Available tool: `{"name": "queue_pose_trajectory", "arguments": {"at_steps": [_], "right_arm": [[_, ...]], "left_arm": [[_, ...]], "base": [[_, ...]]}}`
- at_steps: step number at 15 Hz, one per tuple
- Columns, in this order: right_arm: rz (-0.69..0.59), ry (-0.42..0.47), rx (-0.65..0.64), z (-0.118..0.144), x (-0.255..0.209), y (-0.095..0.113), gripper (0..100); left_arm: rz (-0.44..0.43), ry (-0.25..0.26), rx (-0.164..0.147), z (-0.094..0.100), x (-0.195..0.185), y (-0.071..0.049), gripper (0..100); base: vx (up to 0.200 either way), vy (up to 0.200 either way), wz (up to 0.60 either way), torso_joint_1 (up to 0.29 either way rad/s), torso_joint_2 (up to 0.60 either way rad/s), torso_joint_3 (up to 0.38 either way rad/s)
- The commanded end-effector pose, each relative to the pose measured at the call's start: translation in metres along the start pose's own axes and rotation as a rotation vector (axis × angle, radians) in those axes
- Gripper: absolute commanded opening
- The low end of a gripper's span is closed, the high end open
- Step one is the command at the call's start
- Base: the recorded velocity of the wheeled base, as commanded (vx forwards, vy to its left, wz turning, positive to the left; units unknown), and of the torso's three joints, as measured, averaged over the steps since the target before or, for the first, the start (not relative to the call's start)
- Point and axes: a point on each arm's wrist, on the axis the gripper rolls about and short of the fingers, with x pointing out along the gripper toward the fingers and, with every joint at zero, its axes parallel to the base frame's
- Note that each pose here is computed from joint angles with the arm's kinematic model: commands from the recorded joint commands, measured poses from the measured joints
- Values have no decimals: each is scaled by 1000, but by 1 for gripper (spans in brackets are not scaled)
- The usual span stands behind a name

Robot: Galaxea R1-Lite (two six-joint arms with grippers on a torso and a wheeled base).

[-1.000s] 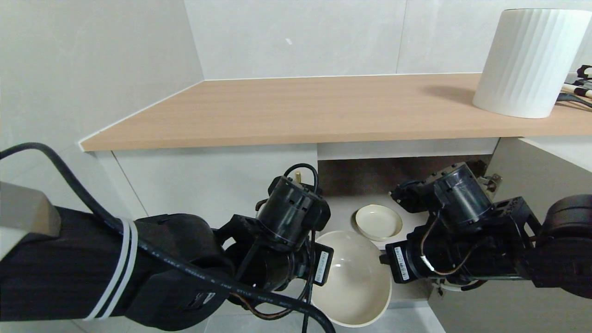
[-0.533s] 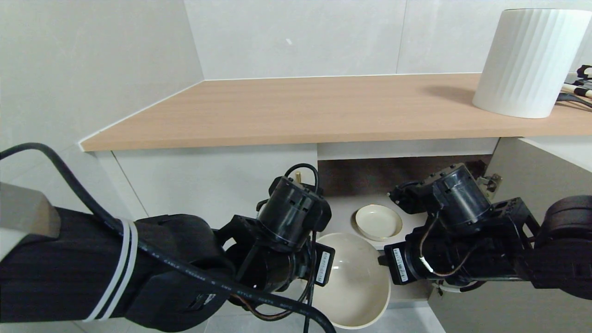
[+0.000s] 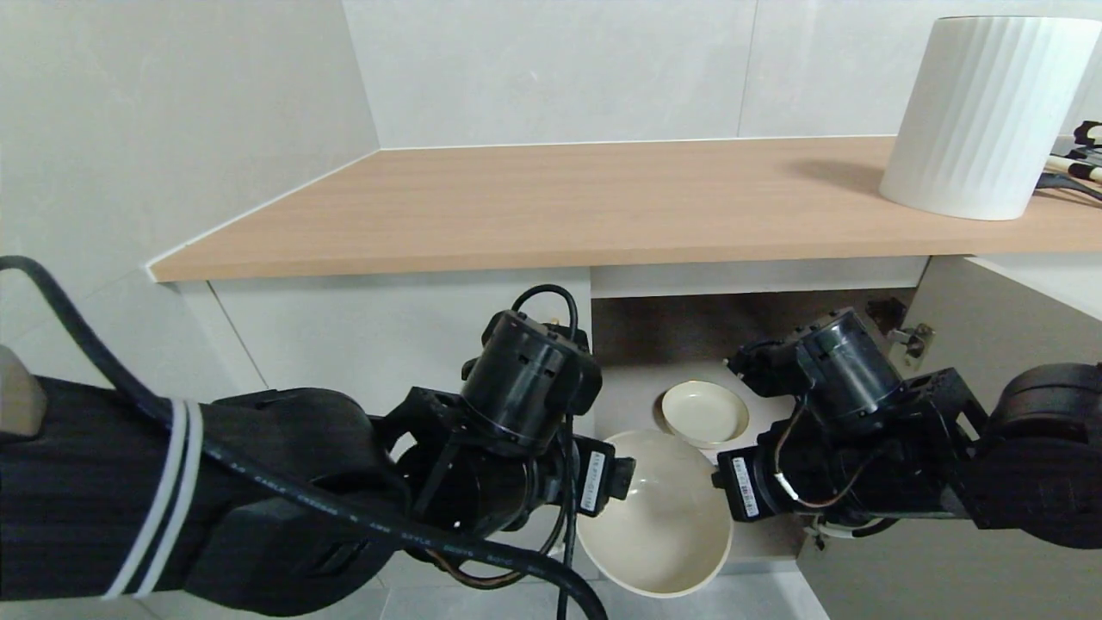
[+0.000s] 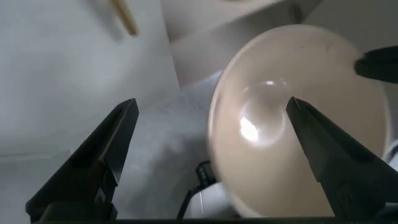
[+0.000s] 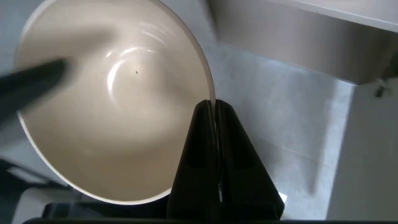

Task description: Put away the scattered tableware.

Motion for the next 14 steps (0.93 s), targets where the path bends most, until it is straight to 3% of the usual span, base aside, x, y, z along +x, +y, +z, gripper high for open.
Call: {"name": "queue_pose_trajectory", "arguments": {"at_steps": [1,3,7,14], "right_arm": [[-49,5,71,7,15,-14,0],[-103,-7,183,17,30,-27,0],[-259,-49,311,34,58,-55,0],[-367,-77,423,49,100,-87,0]], "left_arm": [[3,-74,-32,14,-24,10,100],[0,-100,-44,19,-33,14,100],[6,-92,-43,18,-30,14,100],[5,-93,-44,18,-30,14,100]], "base": [[0,0,0,0,0,0],[0,0,0,0,0,0],[0,0,0,0,0,0],[0,0,0,0,0,0]]}}
